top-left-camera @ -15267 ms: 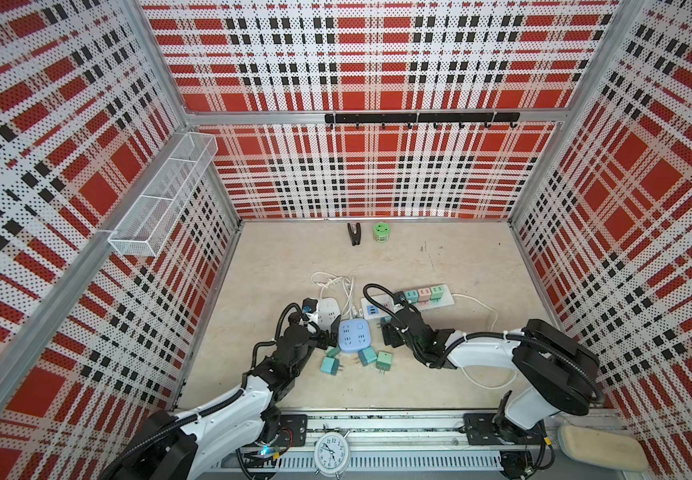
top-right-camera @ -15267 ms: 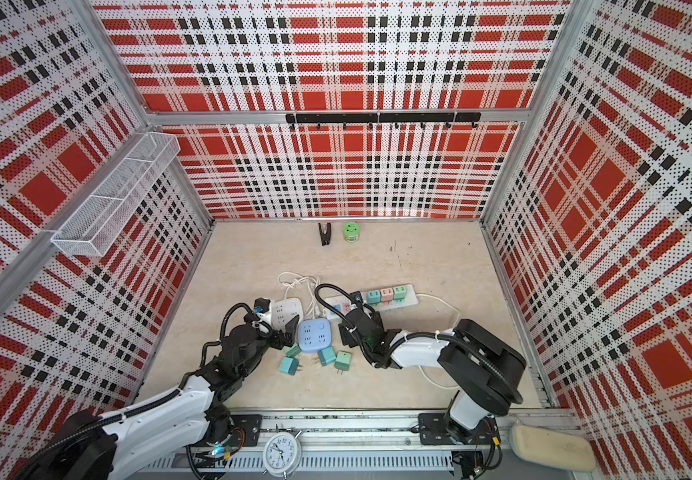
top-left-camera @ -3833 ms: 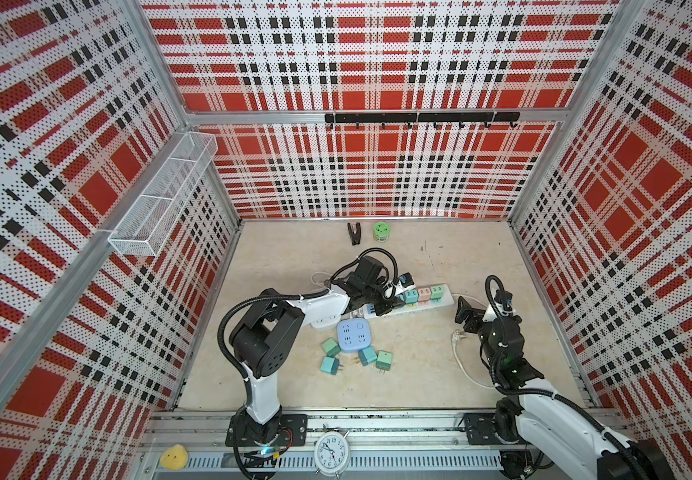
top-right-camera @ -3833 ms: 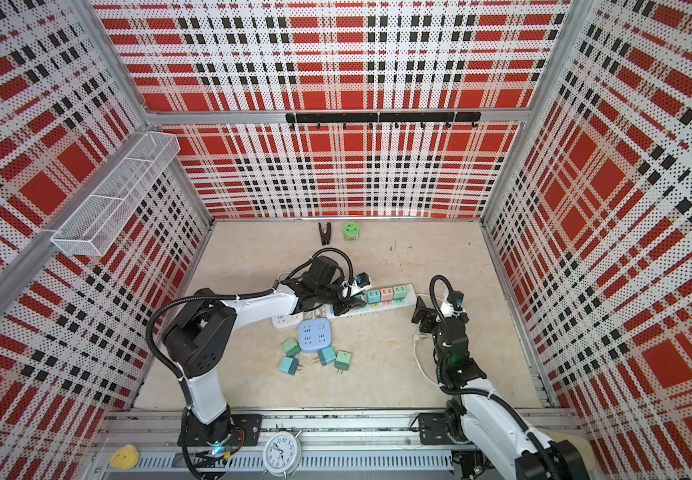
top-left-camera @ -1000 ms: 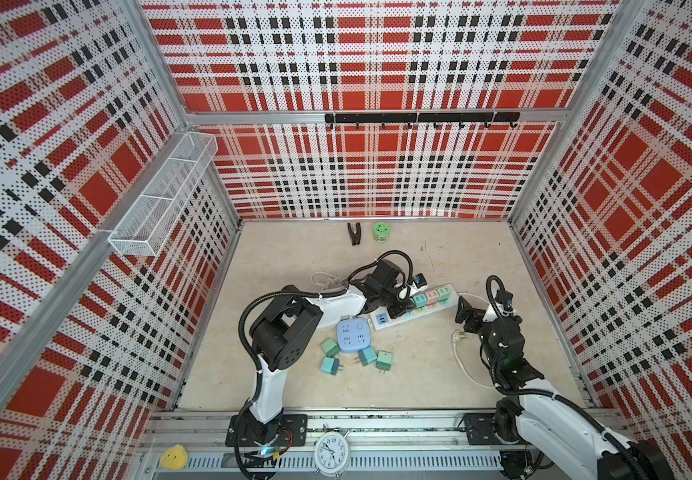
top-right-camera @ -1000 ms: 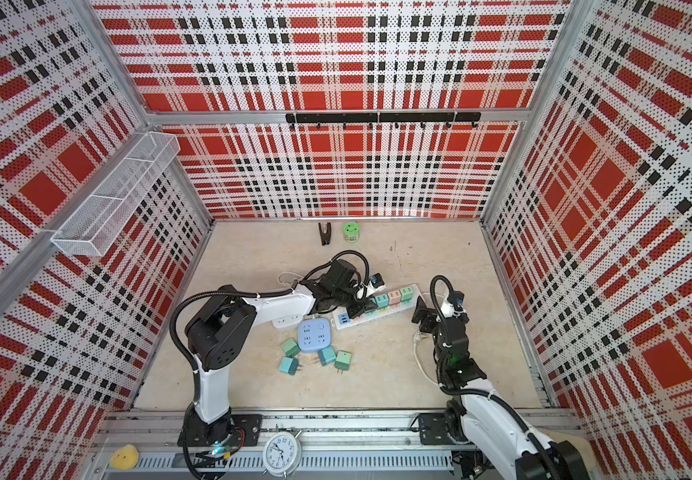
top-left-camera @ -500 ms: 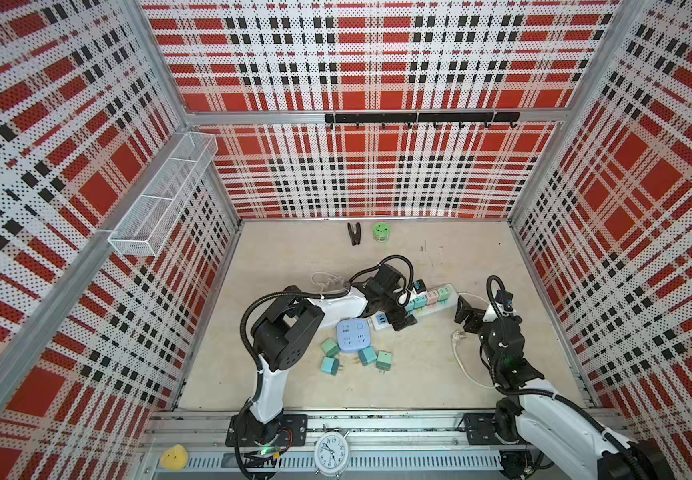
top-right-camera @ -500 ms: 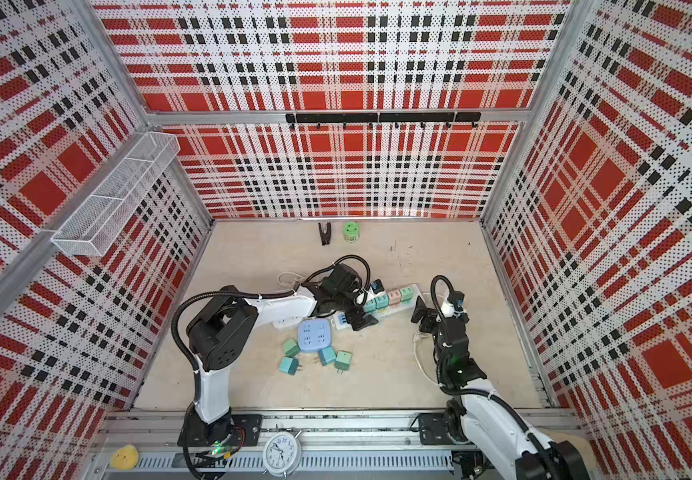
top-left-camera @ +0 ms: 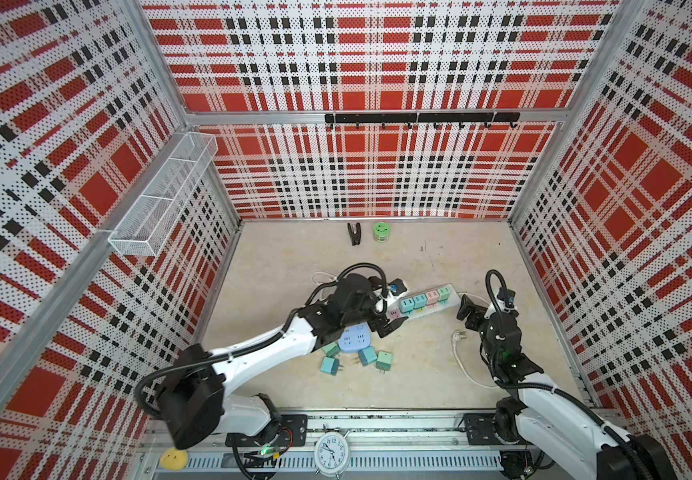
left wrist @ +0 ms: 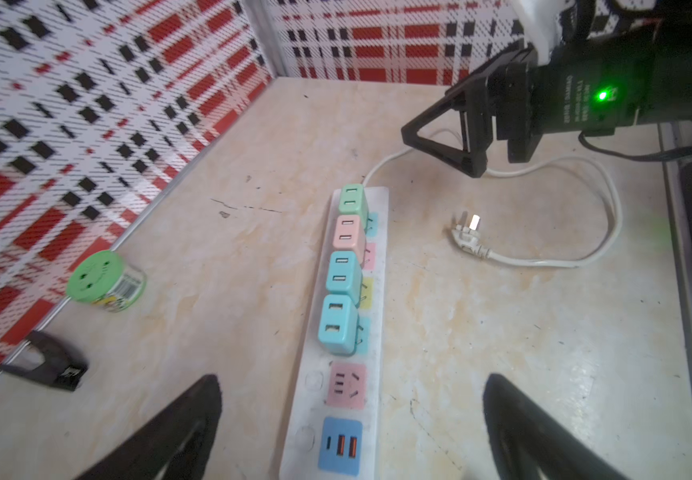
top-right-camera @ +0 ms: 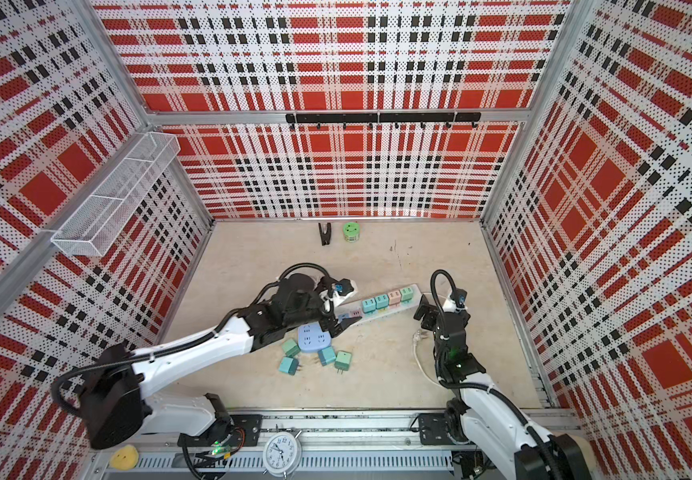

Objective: Insert the plug
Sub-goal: 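Open the left gripper and lift it off while the right gripper swings toward loose adapters, then lower the right gripper and close it on a light green adapter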

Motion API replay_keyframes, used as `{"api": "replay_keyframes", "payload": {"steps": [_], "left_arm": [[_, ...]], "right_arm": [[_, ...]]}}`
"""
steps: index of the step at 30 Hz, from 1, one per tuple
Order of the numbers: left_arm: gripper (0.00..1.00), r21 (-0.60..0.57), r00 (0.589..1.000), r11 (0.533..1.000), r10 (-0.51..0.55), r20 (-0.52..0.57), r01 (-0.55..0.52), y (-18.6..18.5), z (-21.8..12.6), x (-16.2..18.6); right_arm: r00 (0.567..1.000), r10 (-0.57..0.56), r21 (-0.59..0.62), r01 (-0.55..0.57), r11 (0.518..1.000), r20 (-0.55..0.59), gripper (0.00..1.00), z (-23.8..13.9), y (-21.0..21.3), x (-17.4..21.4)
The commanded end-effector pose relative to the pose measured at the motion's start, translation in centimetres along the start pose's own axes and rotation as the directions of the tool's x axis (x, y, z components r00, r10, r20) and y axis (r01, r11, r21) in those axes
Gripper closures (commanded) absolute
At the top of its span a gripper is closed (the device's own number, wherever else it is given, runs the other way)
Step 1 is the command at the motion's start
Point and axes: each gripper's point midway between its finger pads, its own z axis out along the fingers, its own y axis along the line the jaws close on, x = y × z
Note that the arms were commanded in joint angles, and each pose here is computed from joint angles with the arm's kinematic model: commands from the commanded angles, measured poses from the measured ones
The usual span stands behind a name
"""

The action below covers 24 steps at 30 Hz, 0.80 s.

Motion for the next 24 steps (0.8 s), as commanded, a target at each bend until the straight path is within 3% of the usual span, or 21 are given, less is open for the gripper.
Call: {"api": "replay_keyframes", "payload": {"steps": [1,4,7,9,12,15,18,22,24], "left_arm": [[0.00,-0.149,0.983,0.979,-0.120,0.137,0.140,2.2,-3.4,-0.8],[0.01,-0.233,0.959,0.944,-0.186,0.214,0.235,3.2,-7.3,0.0],[0.01,-0.313,0.919,0.877,-0.283,0.274,0.364,4.4,-10.1,2.6],[0.01,-0.348,0.903,0.848,-0.300,0.309,0.401,4.9,-11.5,4.4],[0.00,-0.427,0.876,0.774,-0.337,0.345,0.466,6.2,-13.1,7.8],[0.01,-0.541,0.822,0.621,-0.391,0.413,0.567,8.5,-15.3,11.1],[0.01,-0.592,0.814,0.558,-0.397,0.424,0.581,9.3,-16.2,13.5],[0.01,-0.610,0.790,0.502,-0.410,0.456,0.613,10.2,-17.0,14.1],[0.00,-0.648,0.782,0.442,-0.418,0.463,0.620,10.9,-17.5,15.3]], "right_arm": [[0.999,0.033,0.094,-0.035,0.995,0.014,0.00,0.2,-1.0,-1.4],[0.997,0.066,0.117,-0.060,0.991,-0.044,0.00,0.2,-1.0,-1.2],[0.990,0.043,-0.101,-0.057,0.993,-0.132,0.00,-0.6,2.9,-0.7],[0.984,0.067,-0.267,-0.110,0.957,-0.165,0.00,-1.8,5.7,-0.5],[0.967,0.092,-0.368,-0.177,0.913,-0.237,0.00,-3.6,8.4,0.5],[0.958,0.031,-0.402,-0.148,0.903,-0.285,0.01,-5.2,10.7,2.3],[0.939,-0.049,-0.428,-0.109,0.897,-0.341,0.05,-6.5,12.9,4.5],[0.910,-0.170,-0.484,-0.038,0.874,-0.379,0.08,-8.5,16.0,7.6],[0.895,-0.232,-0.511,0.005,0.860,-0.381,0.10,-9.5,17.3,8.9]]}}
